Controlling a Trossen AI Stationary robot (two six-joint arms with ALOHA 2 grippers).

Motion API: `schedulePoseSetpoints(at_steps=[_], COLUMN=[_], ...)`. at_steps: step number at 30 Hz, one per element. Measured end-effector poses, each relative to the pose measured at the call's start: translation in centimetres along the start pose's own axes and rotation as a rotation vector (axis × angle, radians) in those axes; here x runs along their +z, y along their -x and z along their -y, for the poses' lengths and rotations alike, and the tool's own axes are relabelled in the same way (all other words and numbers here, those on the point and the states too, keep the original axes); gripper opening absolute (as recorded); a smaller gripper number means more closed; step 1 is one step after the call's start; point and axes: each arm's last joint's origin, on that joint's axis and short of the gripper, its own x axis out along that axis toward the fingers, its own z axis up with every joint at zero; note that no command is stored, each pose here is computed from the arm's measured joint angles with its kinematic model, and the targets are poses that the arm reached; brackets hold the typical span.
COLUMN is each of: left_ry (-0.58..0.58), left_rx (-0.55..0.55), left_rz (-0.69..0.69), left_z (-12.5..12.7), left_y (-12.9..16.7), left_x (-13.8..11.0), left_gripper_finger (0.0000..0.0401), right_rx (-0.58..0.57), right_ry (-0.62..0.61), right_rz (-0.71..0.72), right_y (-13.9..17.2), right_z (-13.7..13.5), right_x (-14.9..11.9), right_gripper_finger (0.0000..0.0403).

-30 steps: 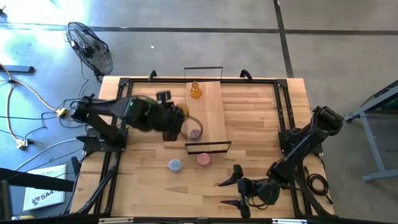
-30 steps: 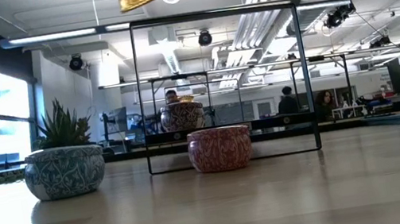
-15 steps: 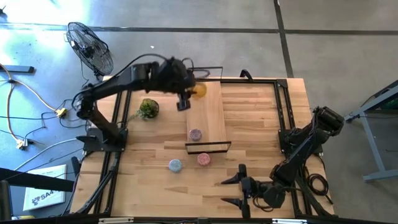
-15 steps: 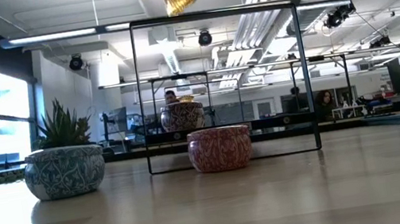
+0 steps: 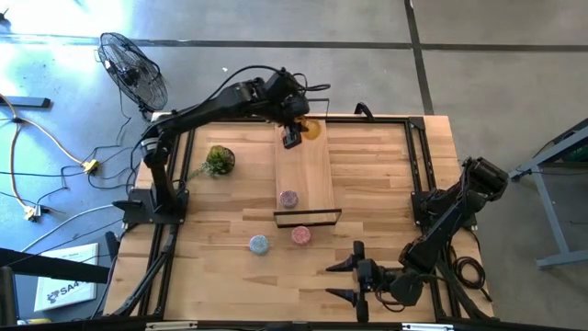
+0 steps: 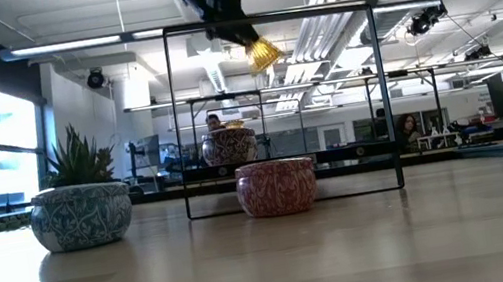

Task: Pick & Place candle stick holders
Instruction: Put the left orange glass candle holder on the shelf

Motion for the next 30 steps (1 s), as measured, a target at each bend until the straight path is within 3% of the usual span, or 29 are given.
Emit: schedulePoseSetpoints(at_steps=[6,15,19,30], left_ry=[0.057,0.389,0.424,0.444], left_rx=[0.006,0.062,0.130,0.158], left_rz=[0.070,0.070,0.051,-0.095], left_z=[-0.9,-0.8,-0.5,-0.7], left_y=[-1.1,-3.5,-5.4,-10.4], left_x=[0.5,0.5,0.2,-2.1], left_gripper_finger=[0.0151,0.0151,0.0151,0.0151], right_rx=[-0.013,-0.015,-0.013,0.039], right_ry=[-0.002,-0.002,-0.015,-0.005], right_rz=[0.010,0.011,0.022,0.040], right_y=[0.0,0.0,0.0,-0.2], right_z=[0.0,0.0,0.0,-0.2], right_x=[0.1,0.1,0.2,0.7], right_gripper_finger=[0.0224,0.0214,0.0211,0.0211])
